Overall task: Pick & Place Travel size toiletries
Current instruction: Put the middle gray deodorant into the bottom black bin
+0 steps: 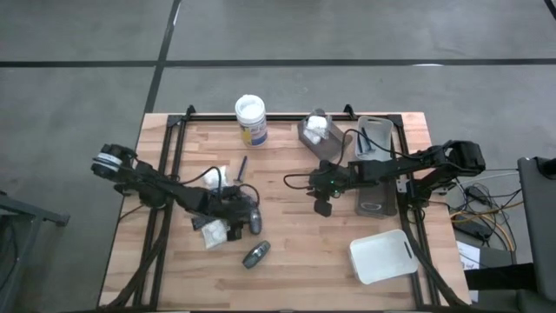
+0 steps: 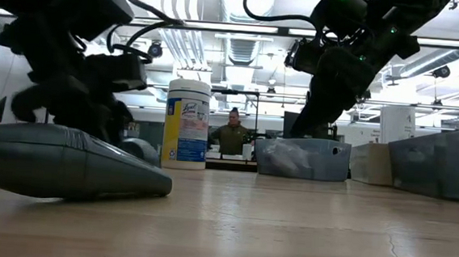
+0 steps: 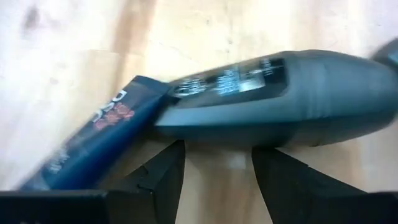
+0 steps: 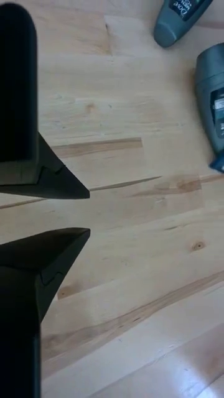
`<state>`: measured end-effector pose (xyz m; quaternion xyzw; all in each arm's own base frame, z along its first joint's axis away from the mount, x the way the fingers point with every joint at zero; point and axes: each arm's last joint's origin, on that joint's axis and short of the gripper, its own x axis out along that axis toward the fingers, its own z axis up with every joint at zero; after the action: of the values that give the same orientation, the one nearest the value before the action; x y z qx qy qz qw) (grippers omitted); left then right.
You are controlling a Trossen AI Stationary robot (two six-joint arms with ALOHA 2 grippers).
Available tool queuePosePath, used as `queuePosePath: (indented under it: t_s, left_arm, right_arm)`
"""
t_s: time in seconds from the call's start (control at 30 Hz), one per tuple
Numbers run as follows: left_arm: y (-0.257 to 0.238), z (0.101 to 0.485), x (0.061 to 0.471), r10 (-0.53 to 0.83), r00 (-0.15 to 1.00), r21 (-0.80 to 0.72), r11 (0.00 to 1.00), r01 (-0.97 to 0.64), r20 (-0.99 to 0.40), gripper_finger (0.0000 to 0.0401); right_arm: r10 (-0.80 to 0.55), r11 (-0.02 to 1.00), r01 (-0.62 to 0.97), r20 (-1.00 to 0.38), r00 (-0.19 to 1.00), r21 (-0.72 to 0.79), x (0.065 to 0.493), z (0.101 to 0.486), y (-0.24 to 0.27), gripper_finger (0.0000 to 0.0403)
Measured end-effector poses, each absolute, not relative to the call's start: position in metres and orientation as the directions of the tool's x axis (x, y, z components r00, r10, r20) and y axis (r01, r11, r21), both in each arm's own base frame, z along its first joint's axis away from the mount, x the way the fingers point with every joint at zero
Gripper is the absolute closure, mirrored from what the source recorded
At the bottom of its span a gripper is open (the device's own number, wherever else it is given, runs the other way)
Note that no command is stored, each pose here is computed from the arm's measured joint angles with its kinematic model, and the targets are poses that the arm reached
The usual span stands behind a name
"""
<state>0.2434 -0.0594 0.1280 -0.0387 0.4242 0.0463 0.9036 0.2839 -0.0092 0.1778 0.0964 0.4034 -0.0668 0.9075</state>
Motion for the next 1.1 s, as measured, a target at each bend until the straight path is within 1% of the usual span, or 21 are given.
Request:
queuePosePath:
  t_s: [0.3,0.47,0.63,0.87,1.1]
  left_arm:
    - [-0.053,0.125,0.248,0.055,0.647,-0.032,0.992,-0.123,-0.761,0.0208]
    - [-0.055,0.122,0.255,0.0,0.678,-0.079,0.993,-0.085,-0.735,0.0208]
    - [-0.056,0.118,0.263,-0.01,0.707,-0.091,0.993,-0.076,-0.707,0.0208]
    - [-0.058,0.122,0.284,-0.022,0.717,-0.039,0.999,-0.008,-0.696,0.0208]
    - [-0.06,0.122,0.32,-0.012,0.73,0.059,0.996,0.072,-0.684,0.0208]
  right_arm:
    - [-0.044,0.972,0.199,-0.744,0.667,0.121,0.284,0.178,-0.009,0.0307]
    - [-0.044,0.972,0.199,-0.74,0.672,0.122,0.284,0.178,-0.009,0.0321]
    - [-0.044,0.972,0.198,-0.734,0.678,0.124,0.285,0.179,-0.009,0.0339]
    - [-0.045,0.973,0.194,-0.714,0.699,0.129,0.287,0.181,-0.009,0.0355]
    - [-0.045,0.973,0.193,-0.71,0.702,0.13,0.287,0.181,-0.009,0.034]
